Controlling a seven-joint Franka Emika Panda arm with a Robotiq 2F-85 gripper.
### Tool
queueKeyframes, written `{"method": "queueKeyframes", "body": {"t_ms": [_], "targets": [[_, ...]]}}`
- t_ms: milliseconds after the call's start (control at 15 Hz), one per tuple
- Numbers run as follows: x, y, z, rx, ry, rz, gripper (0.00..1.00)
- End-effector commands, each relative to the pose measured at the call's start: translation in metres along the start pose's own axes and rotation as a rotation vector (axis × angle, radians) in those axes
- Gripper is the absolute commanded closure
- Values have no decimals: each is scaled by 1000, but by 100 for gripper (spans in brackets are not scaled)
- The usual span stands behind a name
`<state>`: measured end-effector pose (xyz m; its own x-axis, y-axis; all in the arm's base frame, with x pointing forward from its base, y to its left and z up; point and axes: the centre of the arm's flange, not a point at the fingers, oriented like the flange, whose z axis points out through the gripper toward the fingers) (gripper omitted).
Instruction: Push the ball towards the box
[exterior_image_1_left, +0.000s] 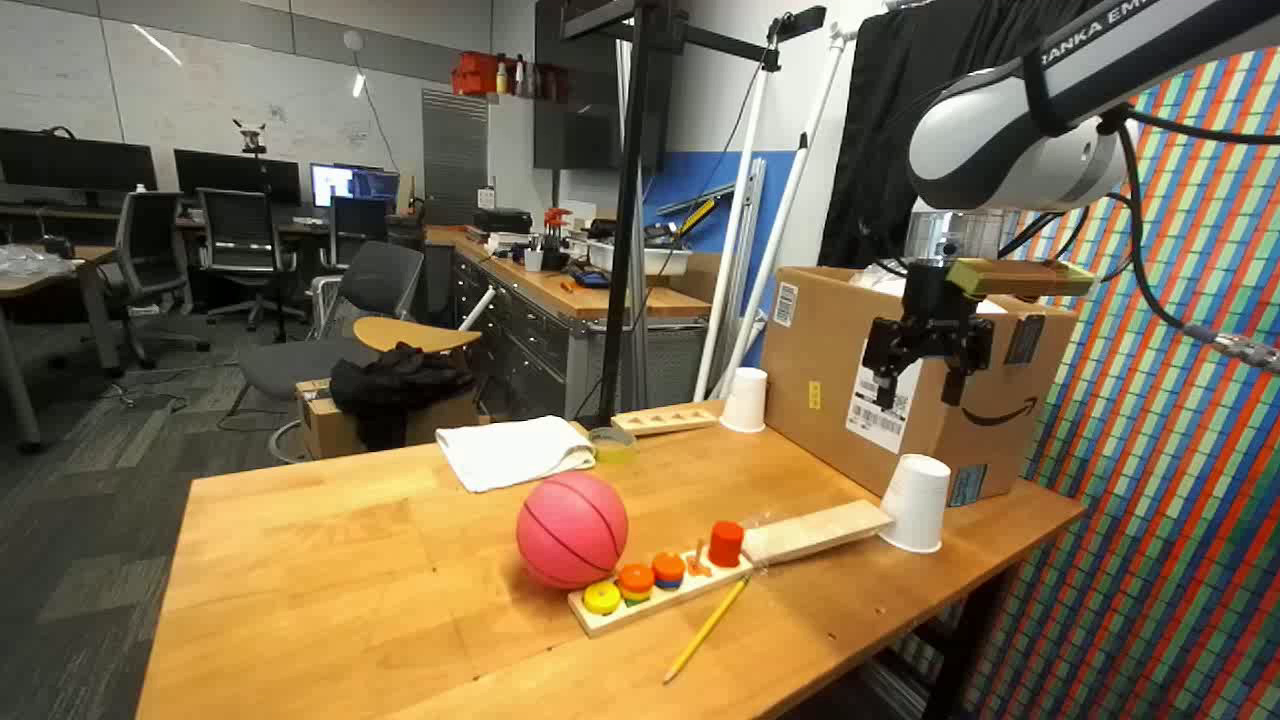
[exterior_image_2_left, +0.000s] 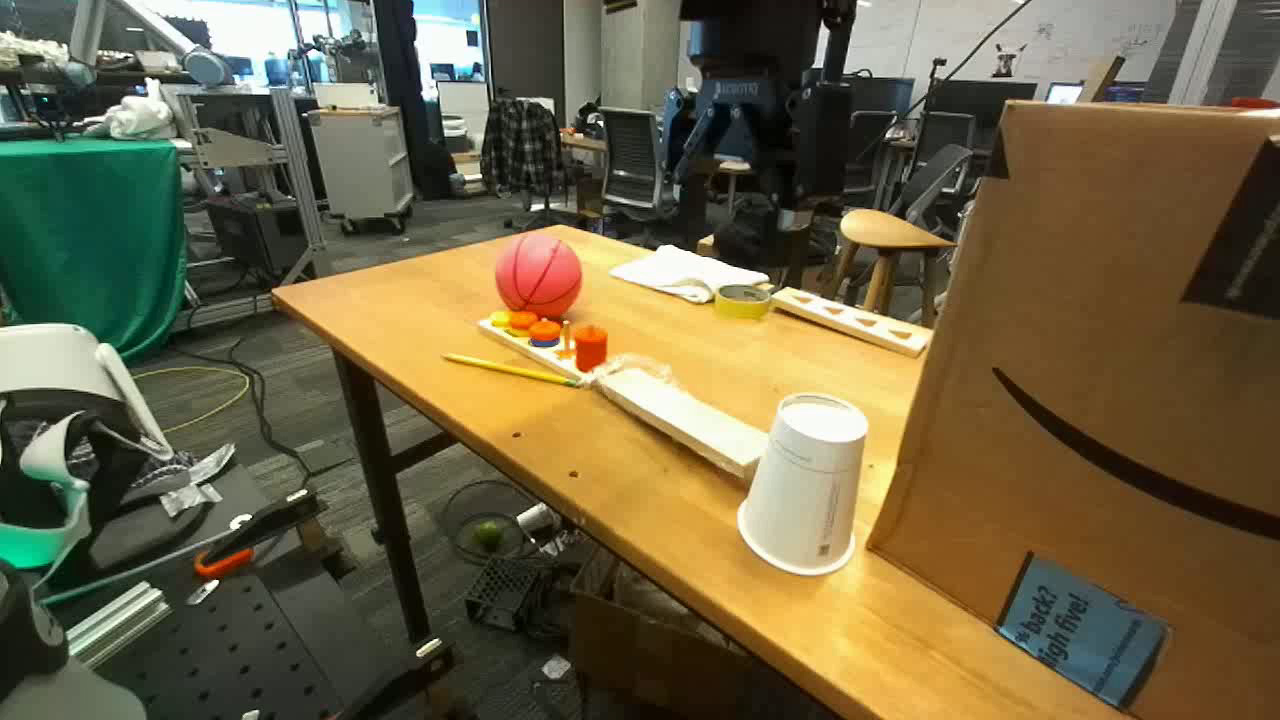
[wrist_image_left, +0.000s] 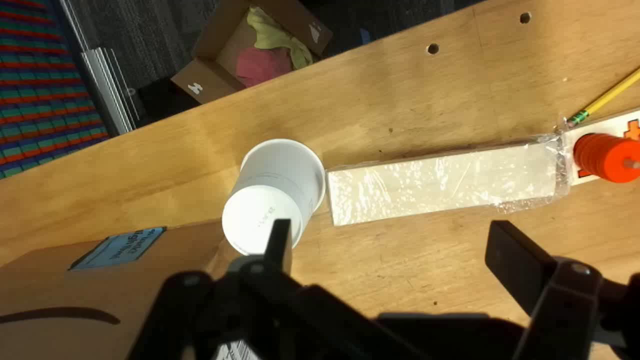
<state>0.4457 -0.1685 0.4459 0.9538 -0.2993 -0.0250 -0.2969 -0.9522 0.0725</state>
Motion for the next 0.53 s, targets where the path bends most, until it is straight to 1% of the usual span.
{"method": "queueKeyframes", "body": {"t_ms": [0, 467], "targets": [[1, 0, -2, 0, 5, 1, 0], [2, 1, -6, 0, 13, 1, 0]]}}
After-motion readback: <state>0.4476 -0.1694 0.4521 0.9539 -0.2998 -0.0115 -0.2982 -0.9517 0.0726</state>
